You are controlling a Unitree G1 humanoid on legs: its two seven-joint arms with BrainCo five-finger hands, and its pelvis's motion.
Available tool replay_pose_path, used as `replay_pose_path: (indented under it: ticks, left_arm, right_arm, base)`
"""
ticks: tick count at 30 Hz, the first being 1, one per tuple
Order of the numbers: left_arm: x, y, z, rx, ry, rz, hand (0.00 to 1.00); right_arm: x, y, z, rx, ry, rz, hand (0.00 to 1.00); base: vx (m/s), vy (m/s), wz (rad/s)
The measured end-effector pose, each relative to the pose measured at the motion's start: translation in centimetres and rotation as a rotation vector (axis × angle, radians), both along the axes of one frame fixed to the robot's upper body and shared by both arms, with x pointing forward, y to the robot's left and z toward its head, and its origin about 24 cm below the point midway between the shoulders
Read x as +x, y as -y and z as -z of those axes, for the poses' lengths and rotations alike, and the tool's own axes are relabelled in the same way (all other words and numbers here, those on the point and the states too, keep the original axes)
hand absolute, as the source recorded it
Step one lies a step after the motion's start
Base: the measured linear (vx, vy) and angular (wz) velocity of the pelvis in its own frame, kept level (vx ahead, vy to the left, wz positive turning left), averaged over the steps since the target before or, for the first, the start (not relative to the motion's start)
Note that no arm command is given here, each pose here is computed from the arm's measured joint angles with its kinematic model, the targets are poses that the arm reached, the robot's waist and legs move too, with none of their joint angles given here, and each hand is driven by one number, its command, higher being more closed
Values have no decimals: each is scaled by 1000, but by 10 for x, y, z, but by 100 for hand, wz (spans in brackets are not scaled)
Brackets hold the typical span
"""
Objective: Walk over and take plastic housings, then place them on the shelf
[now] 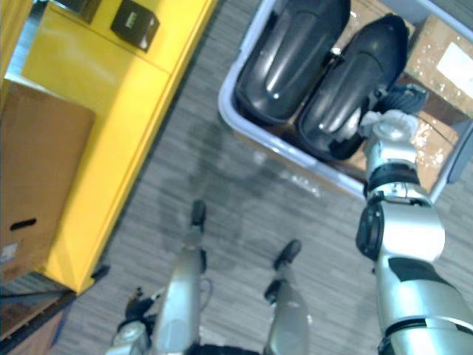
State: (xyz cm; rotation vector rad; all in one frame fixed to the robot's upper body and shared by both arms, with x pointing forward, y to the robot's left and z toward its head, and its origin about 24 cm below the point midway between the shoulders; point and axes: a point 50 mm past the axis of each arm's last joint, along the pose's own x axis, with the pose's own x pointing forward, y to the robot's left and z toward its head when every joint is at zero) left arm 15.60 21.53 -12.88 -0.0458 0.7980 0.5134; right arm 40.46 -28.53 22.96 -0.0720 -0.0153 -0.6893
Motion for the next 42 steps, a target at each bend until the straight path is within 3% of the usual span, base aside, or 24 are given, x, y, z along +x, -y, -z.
replay_pose_path:
  ticks: [18, 22, 29, 35, 42]
  left_arm:
    - [3, -8, -3, 26, 3, 10, 0]
    - [9, -13, -9, 73, 32, -4, 0]
    - [48, -40, -51, 313, 192, -24, 0]
    - [85, -72, -93, 601, 243, -30, 0]
    - [118, -83, -132, 830, 252, -34, 0]
  right_arm:
    - [-2, 1, 17, -230, -135, 28, 100]
    - [-12, 8, 38, -329, -174, 122, 100]
    - [-34, 26, 36, -472, -101, 319, 100]
    - [-37, 27, 34, -503, -87, 348, 100]
    - [-35, 25, 30, -543, -91, 348, 100]
  base:
    - [-39, 2, -2]
    - [-53, -7, 1]
    - [-13, 3, -4]
    - [7, 8, -3]
    - [2, 2, -1]
